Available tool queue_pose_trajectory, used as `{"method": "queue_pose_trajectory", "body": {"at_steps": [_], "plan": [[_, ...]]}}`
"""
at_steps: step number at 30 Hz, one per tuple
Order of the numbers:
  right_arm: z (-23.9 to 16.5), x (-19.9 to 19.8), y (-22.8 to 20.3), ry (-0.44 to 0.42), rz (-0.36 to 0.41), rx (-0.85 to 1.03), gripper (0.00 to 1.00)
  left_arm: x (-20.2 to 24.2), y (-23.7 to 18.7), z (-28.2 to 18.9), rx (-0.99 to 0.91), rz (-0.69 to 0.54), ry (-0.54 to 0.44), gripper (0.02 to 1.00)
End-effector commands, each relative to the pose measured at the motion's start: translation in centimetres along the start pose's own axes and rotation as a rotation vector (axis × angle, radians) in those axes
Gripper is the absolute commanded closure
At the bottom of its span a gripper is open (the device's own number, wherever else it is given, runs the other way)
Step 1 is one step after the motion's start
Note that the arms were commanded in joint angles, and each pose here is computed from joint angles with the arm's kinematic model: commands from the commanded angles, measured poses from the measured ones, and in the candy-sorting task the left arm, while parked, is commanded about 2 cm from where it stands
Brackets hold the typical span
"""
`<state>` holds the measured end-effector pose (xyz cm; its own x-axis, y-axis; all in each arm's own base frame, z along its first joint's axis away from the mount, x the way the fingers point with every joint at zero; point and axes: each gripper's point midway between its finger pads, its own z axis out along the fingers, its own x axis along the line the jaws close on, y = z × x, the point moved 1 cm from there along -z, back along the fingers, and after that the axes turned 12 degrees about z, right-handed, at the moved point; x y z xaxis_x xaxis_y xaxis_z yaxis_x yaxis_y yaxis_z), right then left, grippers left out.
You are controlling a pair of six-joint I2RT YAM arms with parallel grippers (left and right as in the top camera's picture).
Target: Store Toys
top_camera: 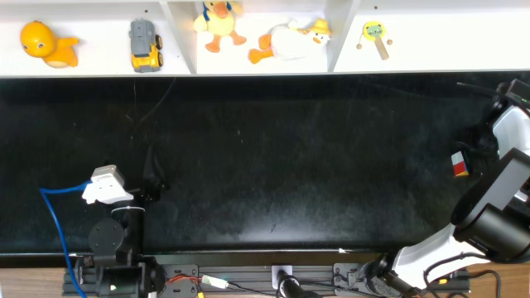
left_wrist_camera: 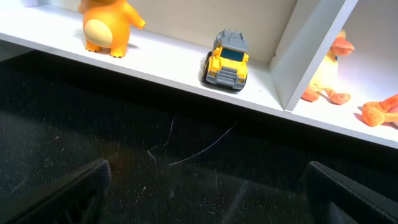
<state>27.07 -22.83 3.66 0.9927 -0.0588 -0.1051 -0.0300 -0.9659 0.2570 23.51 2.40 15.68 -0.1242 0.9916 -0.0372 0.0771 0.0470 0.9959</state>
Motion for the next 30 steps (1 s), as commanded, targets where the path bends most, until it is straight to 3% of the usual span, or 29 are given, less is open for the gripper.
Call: {"method": "queue_pose_trajectory", "body": {"at_steps": [1,17,25,28,30], "plan": [[0.5,-0.2,0.0,-0.014,0.005,-0.006,0.318,-0.3,0.1,-0.1,-0.008,0.023,-0.016,0.020],[0.4,-0.2,0.0,-0.015,-0.003,-0.004,0.441,-0.3,0.1,-0.1,-0.008,0.023,-0.016,0.020],[-1.9,0.0,0.5,0.014,0.001,-0.003,0.581,-0.3,0.1,-0.1,-0.008,0.023,-0.016,0.020],[-4.4,0.6,1.0,0.064,-0.041,-0.015,0.748,-0.3,0.1,-0.1,-0.008,0.023,-0.017,0.020],[-6.9,1.4,1.3,0.119,-0.106,-0.031,0.956,-0.3,0.1,-0.1,-0.008,0.023,-0.016,0.023]]}}
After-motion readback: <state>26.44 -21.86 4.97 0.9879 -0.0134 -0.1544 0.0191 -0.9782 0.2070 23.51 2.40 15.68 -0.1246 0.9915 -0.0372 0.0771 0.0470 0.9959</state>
